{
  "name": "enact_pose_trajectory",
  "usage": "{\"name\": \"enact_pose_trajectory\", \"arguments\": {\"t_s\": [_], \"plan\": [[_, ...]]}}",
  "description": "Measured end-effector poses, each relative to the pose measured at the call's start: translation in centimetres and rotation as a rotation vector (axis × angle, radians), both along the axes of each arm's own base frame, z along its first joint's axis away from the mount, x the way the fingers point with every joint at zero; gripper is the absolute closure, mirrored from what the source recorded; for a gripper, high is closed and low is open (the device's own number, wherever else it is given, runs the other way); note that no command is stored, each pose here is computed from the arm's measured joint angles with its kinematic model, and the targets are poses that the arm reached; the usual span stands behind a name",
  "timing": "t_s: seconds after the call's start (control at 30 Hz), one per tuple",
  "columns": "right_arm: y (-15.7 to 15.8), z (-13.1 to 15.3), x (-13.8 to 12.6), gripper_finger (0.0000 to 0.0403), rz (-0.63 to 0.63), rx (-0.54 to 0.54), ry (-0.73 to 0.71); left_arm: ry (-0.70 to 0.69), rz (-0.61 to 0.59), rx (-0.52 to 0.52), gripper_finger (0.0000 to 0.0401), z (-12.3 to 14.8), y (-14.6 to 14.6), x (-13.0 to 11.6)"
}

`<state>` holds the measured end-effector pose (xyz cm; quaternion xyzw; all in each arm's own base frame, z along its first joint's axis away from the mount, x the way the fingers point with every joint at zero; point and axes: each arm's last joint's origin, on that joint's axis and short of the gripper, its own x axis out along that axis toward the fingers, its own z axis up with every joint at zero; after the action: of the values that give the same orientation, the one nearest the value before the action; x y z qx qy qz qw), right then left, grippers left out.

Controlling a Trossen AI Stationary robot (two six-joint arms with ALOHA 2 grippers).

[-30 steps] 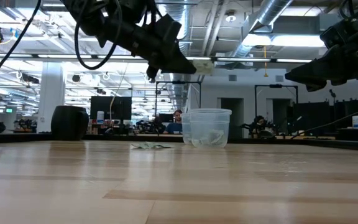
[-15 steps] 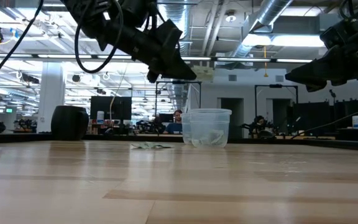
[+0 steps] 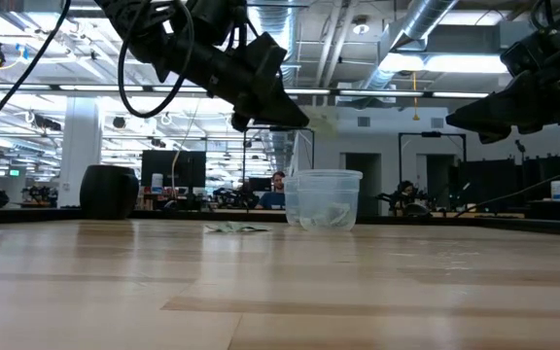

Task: Pick and place items into bin
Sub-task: Put the green stevia packet into the bottom transparent bin

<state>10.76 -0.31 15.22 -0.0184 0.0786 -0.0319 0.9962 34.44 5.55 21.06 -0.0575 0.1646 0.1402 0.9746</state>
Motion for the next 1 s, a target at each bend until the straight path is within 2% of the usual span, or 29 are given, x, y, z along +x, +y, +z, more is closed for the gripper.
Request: {"name": "enact_pose_trajectory", "arguments": {"t_s": [0.33, 0.47, 0.63, 0.77, 0.9, 1.0], "plan": [[0.0, 0.0, 0.0, 0.0268, 0.000, 0.000, 0.000, 0.006, -0.013, 0.033, 0.0322, 0.0, 0.0, 0.0], [0.0, 0.0, 0.0, 0.0270, 0.000, 0.000, 0.000, 0.047, -0.039, 0.071, 0.0310, 0.3, -0.3, -0.4], [0.0, 0.0, 0.0, 0.0269, 0.000, 0.000, 0.001, 0.097, -0.053, 0.097, 0.0310, 2.7, -1.2, -2.4], [0.0, 0.0, 0.0, 0.0269, 0.000, 0.000, 0.001, 0.239, -0.040, 0.090, 0.0306, 3.3, -2.2, -4.5], [0.0, 0.0, 0.0, 0.0270, 0.000, 0.000, 0.001, 0.462, 0.020, 0.070, 0.0293, 1.5, -3.1, -5.9], [0.0, 0.0, 0.0, 0.0269, 0.000, 0.000, 0.000, 0.550, 0.027, 0.045, 0.0282, -0.7, -3.5, -6.0]]}}
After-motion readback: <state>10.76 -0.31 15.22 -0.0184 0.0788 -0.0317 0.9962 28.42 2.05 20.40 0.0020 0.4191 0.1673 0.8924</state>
